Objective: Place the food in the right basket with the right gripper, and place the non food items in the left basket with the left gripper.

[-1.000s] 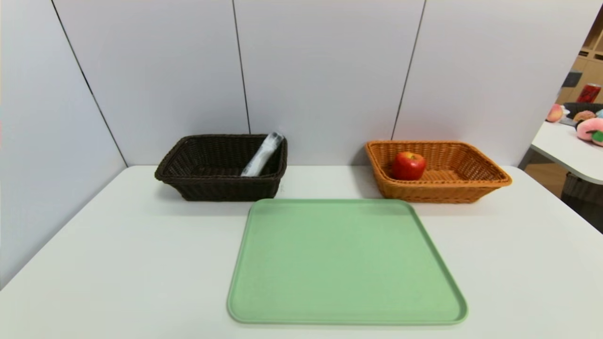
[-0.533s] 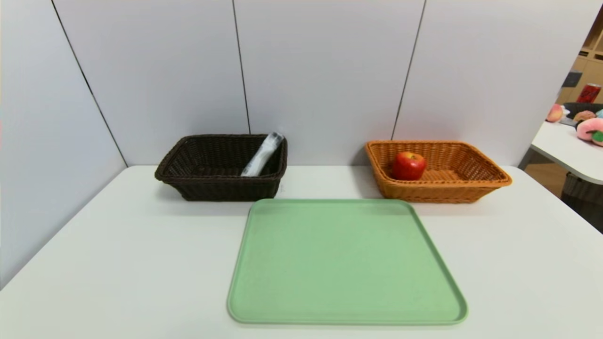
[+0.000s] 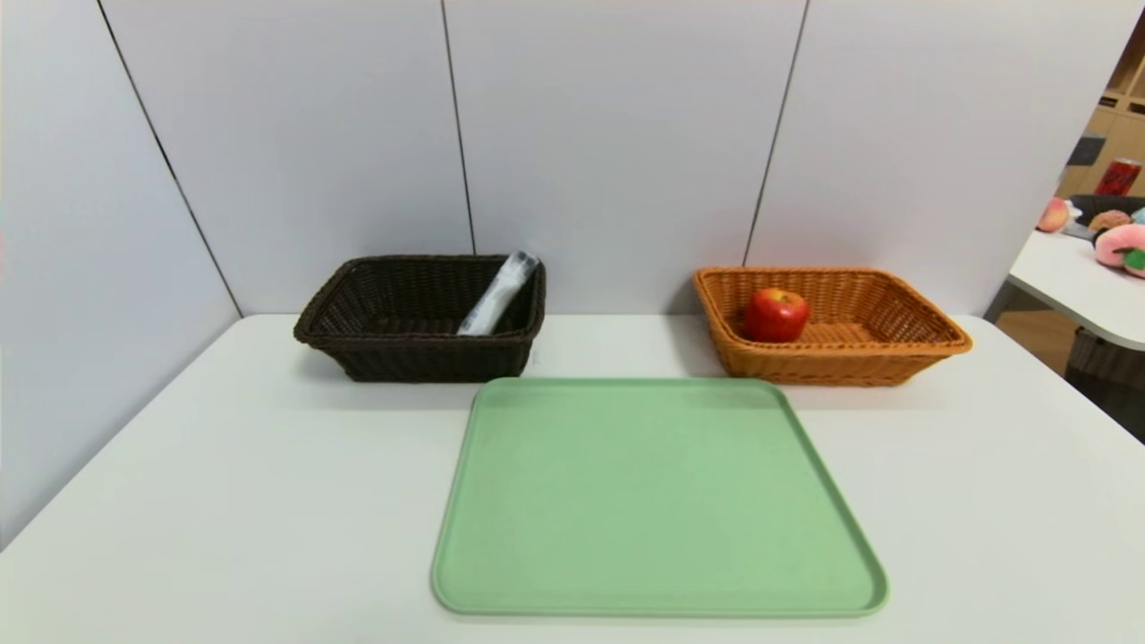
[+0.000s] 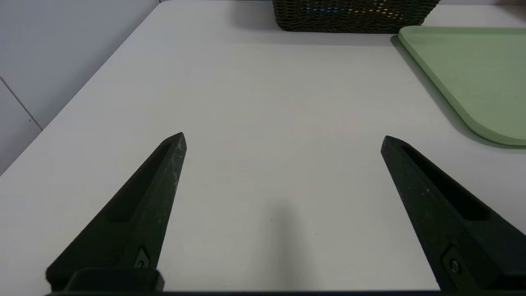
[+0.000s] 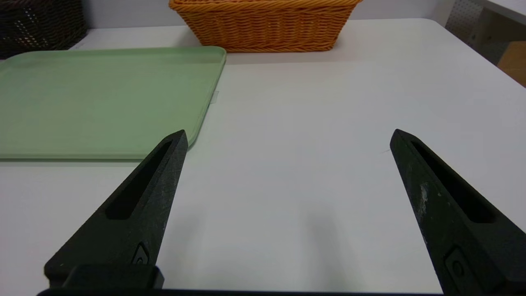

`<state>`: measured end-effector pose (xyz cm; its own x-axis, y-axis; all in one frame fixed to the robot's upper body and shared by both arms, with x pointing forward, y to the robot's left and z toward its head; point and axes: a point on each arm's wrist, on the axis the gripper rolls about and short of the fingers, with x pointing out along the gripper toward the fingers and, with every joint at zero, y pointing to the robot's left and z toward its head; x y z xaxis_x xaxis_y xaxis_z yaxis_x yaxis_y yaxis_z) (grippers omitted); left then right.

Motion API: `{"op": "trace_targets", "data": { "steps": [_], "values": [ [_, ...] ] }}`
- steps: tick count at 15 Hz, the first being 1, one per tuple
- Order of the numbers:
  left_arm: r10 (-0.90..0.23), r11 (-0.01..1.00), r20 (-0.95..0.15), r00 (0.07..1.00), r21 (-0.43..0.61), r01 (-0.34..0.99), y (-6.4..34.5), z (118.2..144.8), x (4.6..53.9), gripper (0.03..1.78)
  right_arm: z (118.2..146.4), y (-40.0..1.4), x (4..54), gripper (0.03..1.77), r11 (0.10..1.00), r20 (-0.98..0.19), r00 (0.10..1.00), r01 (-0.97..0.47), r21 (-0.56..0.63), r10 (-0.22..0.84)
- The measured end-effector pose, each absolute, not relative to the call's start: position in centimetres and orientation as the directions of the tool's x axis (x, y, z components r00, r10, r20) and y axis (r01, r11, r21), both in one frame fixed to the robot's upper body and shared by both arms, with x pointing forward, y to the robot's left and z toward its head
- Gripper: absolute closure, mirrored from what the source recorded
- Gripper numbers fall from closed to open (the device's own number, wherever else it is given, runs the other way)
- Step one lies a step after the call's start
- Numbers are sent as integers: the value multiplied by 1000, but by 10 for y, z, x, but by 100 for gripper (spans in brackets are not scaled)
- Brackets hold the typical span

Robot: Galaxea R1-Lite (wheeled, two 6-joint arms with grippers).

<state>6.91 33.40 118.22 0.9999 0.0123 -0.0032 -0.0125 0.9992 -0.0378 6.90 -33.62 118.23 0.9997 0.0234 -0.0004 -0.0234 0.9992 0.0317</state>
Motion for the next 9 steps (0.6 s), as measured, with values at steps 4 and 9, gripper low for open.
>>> {"op": "trace_targets", "data": {
  "steps": [4,9],
  "values": [
    [12,999,-3,1000,-38,-12,334,1182,69,12,1183,-336,69,10,999,3,1000,-24,30,24],
    [12,999,-3,1000,-38,-12,334,1182,69,12,1183,-336,69,10,999,3,1000,-22,29,22]
  ]
}}
